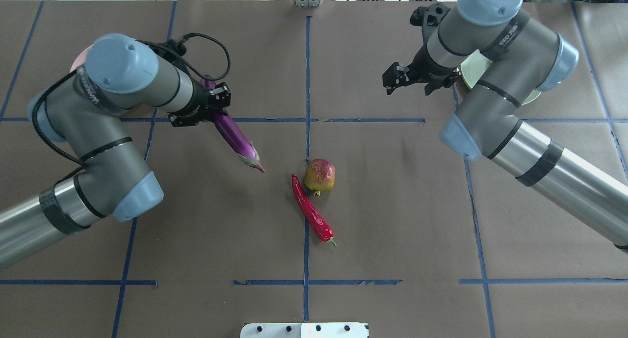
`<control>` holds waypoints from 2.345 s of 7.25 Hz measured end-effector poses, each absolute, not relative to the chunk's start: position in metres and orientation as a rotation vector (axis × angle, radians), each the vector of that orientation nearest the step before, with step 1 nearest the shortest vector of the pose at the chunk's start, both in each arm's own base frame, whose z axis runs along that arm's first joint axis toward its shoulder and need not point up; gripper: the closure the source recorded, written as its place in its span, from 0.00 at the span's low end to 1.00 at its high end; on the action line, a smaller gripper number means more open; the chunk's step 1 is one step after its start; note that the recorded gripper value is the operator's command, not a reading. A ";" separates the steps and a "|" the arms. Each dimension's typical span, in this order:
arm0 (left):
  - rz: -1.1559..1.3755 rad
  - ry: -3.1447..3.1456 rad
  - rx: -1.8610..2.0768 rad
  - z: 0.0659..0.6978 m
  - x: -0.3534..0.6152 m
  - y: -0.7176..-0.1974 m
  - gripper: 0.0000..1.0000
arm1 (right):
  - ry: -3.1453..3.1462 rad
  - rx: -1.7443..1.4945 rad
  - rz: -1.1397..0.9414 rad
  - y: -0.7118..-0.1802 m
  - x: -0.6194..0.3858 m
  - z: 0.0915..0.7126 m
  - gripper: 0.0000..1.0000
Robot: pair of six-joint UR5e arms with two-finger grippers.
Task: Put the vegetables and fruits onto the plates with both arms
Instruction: 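Carry eggplant to pink plate with left gripper while right gripper returns to pomegranate, then grasp pomegranate with right gripper while left gripper lowers eggplant onto pink plate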
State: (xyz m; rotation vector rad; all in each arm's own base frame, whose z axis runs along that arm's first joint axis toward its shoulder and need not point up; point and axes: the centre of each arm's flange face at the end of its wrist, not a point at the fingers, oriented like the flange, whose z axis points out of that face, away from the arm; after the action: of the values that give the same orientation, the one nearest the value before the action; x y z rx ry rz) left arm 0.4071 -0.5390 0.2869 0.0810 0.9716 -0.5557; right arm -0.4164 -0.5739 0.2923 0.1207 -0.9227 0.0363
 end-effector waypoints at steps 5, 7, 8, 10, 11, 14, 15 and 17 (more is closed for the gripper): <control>-0.570 0.687 0.211 0.432 0.229 -0.672 0.98 | -0.907 -0.099 0.250 -0.450 -0.550 0.217 0.00; -0.570 0.645 0.217 0.457 0.198 -0.684 0.97 | -0.859 -0.140 0.287 -0.444 -0.575 0.204 0.00; -0.570 0.639 0.217 0.462 0.194 -0.685 0.97 | -0.840 -0.152 0.302 -0.449 -0.587 0.201 0.00; -0.568 0.627 0.213 0.471 0.190 -0.687 0.92 | -0.808 -0.128 0.309 -0.449 -0.604 0.206 0.22; -0.566 0.618 0.206 0.479 0.191 -0.689 0.01 | -0.796 -0.099 0.312 -0.447 -0.609 0.208 0.69; -0.552 0.633 0.203 0.497 0.203 -0.695 0.00 | -0.795 -0.073 0.305 -0.443 -0.613 0.207 1.00; -0.549 0.639 0.191 0.503 0.207 -0.697 0.00 | -0.795 -0.070 0.306 -0.444 -0.612 0.208 1.00; -0.546 0.650 0.187 0.505 0.210 -0.700 0.00 | -0.802 -0.052 0.318 -0.462 -0.594 0.209 1.00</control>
State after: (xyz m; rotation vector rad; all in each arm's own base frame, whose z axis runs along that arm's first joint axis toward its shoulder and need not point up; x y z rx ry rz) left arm 0.2103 -0.7002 0.5046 0.1867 0.6502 -0.5464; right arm -0.5942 -0.4623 0.2088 -0.0519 -0.8019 0.3180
